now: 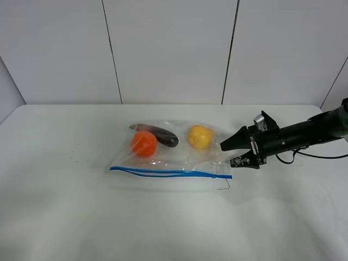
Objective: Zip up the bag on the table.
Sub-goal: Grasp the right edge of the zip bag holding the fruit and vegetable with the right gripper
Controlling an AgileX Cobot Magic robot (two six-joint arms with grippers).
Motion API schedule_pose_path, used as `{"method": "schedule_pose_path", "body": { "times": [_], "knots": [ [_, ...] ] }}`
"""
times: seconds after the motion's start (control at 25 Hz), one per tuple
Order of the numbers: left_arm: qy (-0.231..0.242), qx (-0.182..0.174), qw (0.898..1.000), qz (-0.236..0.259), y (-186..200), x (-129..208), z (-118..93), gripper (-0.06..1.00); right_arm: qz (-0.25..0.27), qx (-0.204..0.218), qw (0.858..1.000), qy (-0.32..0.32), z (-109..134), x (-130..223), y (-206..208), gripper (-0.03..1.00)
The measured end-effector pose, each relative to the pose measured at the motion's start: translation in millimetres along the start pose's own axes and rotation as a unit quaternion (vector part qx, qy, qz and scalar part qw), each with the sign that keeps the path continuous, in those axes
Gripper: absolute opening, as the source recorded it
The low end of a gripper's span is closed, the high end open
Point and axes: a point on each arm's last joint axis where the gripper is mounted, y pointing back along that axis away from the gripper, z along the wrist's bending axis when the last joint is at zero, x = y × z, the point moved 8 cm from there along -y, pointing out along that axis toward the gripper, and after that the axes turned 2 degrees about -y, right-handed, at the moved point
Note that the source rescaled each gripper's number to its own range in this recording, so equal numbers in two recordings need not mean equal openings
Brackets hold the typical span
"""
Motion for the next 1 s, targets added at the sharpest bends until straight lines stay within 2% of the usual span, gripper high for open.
{"method": "schedule_pose_path", "body": {
  "times": [0.36, 1.0],
  "knots": [
    [0.0, 0.0, 1.0, 0.0, 0.0, 0.0, 0.0, 0.97, 0.021, -0.006, 1.0, 0.001, 11.8, 5.6, -18.6, 1.0],
    [0.0, 0.0, 1.0, 0.0, 0.0, 0.0, 0.0, 0.97, 0.035, -0.009, 0.999, -0.002, 18.9, 9.7, -29.7, 1.0]
  ]
}}
